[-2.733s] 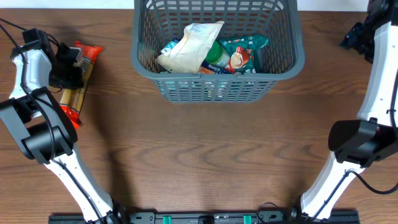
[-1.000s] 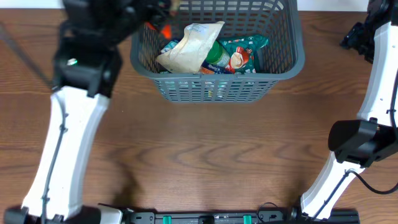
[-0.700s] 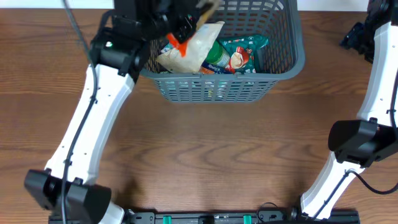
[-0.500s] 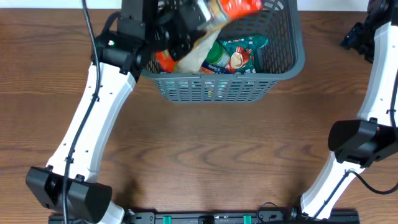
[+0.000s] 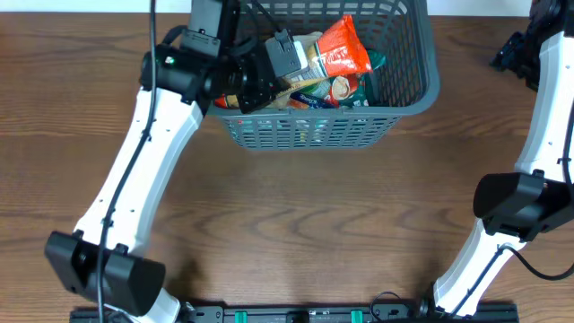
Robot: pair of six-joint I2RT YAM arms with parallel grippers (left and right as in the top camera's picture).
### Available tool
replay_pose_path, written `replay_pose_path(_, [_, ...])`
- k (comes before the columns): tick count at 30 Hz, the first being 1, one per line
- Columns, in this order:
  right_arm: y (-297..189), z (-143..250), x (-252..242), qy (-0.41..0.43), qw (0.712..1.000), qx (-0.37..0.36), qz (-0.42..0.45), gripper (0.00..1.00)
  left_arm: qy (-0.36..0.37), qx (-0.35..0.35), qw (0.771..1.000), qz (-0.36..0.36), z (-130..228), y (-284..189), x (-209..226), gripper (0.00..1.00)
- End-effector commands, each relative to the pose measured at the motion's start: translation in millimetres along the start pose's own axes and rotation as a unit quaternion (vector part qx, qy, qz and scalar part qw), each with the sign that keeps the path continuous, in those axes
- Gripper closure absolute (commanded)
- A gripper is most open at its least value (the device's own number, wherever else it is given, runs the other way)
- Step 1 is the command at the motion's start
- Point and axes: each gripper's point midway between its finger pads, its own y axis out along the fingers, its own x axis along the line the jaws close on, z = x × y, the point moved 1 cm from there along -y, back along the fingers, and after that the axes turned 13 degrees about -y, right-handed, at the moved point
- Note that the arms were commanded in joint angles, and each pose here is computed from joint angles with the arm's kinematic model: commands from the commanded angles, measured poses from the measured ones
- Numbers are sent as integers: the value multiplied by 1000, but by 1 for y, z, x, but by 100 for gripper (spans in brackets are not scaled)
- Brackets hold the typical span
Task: Pack container
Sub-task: 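Lift the spaghetti pack with the left gripper and lay it in the basket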
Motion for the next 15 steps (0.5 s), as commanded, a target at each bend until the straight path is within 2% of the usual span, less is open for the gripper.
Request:
replay_pose_path(1, [-4, 0, -2, 6, 1000, -6, 4, 1, 11, -9, 1000, 11, -8, 4, -3, 94])
replay_pose_path(11, [-4, 0, -2, 6, 1000, -6, 4, 1, 17, 1, 1000, 25, -2, 37, 1, 93])
replay_pose_path(12, [-4, 0, -2, 6, 1000, -6, 4, 1, 16, 1, 1000, 25, -2, 39, 2, 88])
replay_pose_path(13, [-4, 0, -2, 6, 1000, -6, 4, 1, 17, -2, 1000, 24, -3, 40, 3, 76])
replay_pose_path(14, [-4, 0, -2, 6, 1000, -6, 4, 1, 15, -4, 1000, 22, -4, 41, 5, 44])
replay_pose_path(15, [-4, 0, -2, 6, 1000, -6, 4, 1, 11, -7, 1000, 20, -5, 41, 6, 7])
